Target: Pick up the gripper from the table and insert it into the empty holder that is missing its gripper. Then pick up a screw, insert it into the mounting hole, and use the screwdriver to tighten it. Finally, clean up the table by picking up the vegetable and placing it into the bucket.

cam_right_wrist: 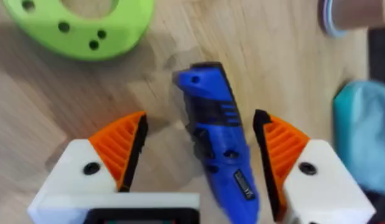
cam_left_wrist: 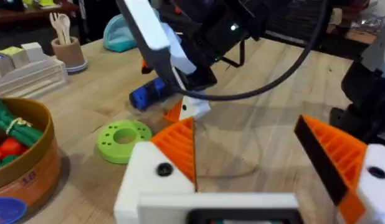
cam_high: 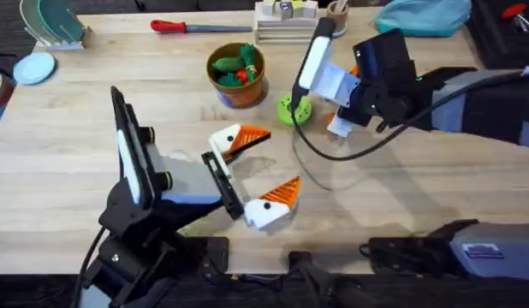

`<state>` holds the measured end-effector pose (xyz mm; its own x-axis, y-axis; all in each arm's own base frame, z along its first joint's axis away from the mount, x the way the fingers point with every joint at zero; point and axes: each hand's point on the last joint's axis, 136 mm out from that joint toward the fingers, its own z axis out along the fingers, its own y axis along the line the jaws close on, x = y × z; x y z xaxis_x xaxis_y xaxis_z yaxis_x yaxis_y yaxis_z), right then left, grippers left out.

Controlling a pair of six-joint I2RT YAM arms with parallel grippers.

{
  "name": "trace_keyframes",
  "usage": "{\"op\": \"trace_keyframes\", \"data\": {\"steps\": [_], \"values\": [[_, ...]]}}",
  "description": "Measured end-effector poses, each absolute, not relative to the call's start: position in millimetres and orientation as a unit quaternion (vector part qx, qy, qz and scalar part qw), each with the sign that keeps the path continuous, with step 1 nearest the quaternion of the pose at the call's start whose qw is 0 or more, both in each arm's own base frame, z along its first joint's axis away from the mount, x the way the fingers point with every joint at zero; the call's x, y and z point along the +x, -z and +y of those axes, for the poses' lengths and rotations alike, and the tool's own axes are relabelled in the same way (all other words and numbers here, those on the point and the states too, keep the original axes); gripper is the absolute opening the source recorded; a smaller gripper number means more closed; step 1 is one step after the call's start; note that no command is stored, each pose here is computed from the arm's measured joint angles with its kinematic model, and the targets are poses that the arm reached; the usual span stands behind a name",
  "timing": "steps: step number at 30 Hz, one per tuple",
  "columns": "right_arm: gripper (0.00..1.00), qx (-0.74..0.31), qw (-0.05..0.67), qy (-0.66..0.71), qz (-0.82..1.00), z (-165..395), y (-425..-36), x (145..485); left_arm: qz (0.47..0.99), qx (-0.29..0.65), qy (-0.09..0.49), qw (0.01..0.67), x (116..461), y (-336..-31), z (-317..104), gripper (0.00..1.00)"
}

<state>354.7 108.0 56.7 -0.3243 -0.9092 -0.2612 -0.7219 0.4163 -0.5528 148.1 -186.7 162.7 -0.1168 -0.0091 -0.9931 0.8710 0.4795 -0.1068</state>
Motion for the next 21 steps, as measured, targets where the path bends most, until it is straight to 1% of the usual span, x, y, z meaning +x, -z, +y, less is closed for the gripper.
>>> {"op": "trace_keyframes", "data": {"steps": [5,8,9,10,14,21], "values": [[0.991,-0.407,0.313,0.132,0.848,109,-72,352,0.638,0.336,0.384,0.577,148,-165,-187,0.992],[0.991,-0.350,0.349,0.111,0.862,111,-92,354,0.611,0.336,0.385,0.605,149,-183,-186,0.993],[0.990,-0.336,0.359,0.105,0.865,111,-99,354,0.612,0.330,0.384,0.608,150,-185,-185,0.993],[0.991,-0.325,0.367,0.101,0.866,111,-105,354,0.619,0.323,0.382,0.605,152,-185,-184,0.993],[0.991,-0.296,0.393,0.086,0.866,112,-122,354,0.688,0.277,0.349,0.572,158,-185,-168,0.993],[0.991,-0.277,0.418,0.077,0.862,112,-140,353,0.775,0.200,0.255,0.542,155,-227,-120,0.993]]}}
